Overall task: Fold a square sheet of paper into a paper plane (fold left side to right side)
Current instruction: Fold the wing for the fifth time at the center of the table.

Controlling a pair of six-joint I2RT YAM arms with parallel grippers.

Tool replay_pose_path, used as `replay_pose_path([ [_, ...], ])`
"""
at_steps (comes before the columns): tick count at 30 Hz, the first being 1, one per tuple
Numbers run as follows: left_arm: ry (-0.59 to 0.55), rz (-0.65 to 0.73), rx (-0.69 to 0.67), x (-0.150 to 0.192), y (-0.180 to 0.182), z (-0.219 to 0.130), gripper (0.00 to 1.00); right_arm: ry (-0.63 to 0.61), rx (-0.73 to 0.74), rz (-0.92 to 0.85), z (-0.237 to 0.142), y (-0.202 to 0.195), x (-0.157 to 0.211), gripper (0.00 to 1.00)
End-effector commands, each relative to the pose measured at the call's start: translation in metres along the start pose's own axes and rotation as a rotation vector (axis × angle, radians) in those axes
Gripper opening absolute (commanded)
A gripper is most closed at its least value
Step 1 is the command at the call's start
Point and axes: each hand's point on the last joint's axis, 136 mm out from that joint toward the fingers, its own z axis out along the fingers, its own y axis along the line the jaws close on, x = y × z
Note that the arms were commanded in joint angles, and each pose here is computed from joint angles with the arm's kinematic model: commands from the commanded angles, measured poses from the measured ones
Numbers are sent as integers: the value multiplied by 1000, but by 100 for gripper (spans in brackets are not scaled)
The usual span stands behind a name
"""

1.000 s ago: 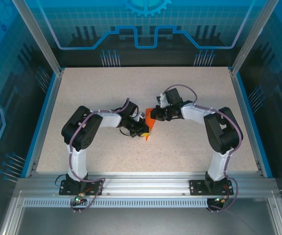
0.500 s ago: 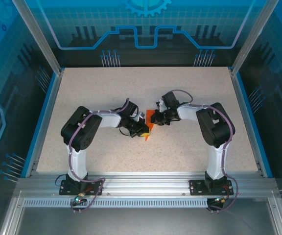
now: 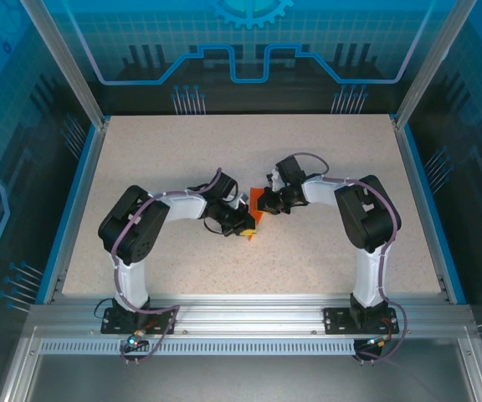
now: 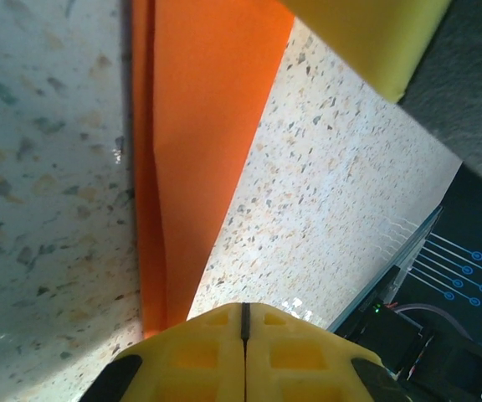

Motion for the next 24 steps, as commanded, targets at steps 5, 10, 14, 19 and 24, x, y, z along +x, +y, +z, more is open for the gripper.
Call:
replay_pose_path([
  [5,25,-48,-56,8,22,7,5,59,80,13,12,-18,16,9],
  [10,36,-64,-64,9,27,11,5,64,87,14,12,-19,16,9],
  [14,42,-70,-67,10,30,13,5,67,92,15,13,-20,17,9],
  [19,43,-78,-72,11,32,13,5,69,100,13,13,-20,16,9],
  [24,44,-95,-86,14,37,13,5,74,112,14,13,-22,16,9],
])
